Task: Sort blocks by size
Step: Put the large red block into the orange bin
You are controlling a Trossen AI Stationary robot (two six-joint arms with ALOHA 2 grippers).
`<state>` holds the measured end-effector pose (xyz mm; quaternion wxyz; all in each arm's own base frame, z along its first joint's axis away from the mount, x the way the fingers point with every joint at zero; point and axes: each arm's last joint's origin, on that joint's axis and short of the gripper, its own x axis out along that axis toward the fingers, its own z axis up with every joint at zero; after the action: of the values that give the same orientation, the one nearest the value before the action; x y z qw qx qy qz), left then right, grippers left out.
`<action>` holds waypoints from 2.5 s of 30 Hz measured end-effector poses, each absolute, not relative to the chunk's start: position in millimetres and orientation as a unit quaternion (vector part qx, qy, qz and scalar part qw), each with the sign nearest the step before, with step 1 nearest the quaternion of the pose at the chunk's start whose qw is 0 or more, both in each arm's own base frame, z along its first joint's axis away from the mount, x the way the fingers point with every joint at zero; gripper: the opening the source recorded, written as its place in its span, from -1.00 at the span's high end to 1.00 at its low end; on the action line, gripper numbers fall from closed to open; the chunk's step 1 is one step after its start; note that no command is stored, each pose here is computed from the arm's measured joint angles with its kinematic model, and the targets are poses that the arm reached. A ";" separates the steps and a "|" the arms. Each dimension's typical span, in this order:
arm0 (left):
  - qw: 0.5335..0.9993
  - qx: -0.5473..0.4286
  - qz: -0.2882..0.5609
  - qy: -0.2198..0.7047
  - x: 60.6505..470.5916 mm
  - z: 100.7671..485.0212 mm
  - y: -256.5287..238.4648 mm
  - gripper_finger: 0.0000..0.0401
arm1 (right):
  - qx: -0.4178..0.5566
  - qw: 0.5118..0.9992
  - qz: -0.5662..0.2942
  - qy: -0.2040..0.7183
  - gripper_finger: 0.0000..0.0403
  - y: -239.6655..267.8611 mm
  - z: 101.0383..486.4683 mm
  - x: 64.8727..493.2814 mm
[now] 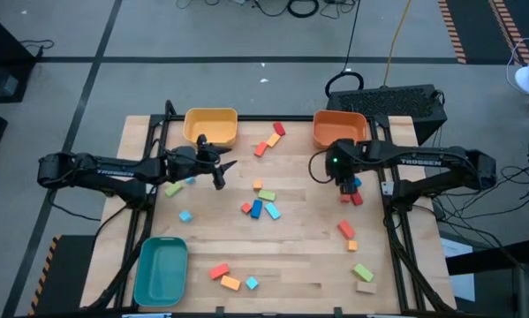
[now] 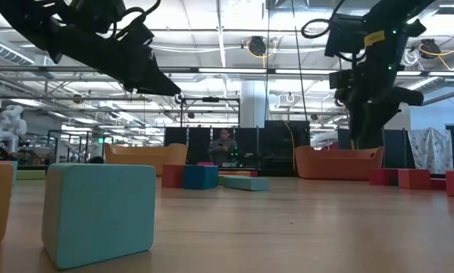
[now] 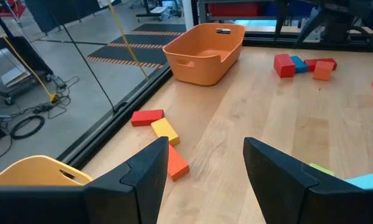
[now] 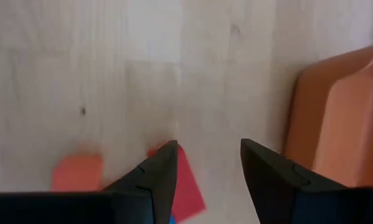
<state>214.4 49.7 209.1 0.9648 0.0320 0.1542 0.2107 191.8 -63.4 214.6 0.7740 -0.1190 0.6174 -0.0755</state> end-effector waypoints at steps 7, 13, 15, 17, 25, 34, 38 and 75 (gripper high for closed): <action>0.965 0.031 0.209 0.154 214.4 209.0 49.5 -0.05 | -0.120 0.743 -0.046 0.657 0.30 -60.8 220.9 183.7; 0.966 0.031 0.208 0.153 214.4 209.1 49.5 -0.05 | -0.081 0.713 -0.021 0.697 0.33 -55.9 218.9 172.5; 0.966 0.031 0.208 0.150 214.6 209.8 49.5 -0.05 | -0.081 0.714 -0.021 0.695 0.32 -56.0 218.9 172.9; 0.966 0.031 0.208 0.149 214.7 209.9 49.5 -0.05 | -0.091 0.717 -0.014 0.691 0.31 -56.4 217.3 174.3; 0.967 0.020 0.209 0.148 214.7 209.6 49.1 -0.05 | -0.103 0.713 0.001 0.693 0.14 -57.3 203.3 177.8; 0.970 0.035 0.208 0.125 215.9 214.5 49.3 -0.05 | -0.128 0.714 0.018 0.688 -0.04 -63.1 189.1 194.4; 0.969 0.035 0.208 0.126 215.9 214.2 49.3 -0.05 | -0.133 0.704 0.025 0.697 -0.05 -66.0 177.0 203.1; 0.969 0.033 0.208 0.126 215.9 214.2 49.3 -0.05 | -0.046 0.687 -0.035 0.725 0.43 -90.9 150.3 195.6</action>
<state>215.9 49.3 214.2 0.9695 0.0327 0.1257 0.2080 195.6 -90.9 150.3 0.6867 -0.0458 0.7247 -0.0348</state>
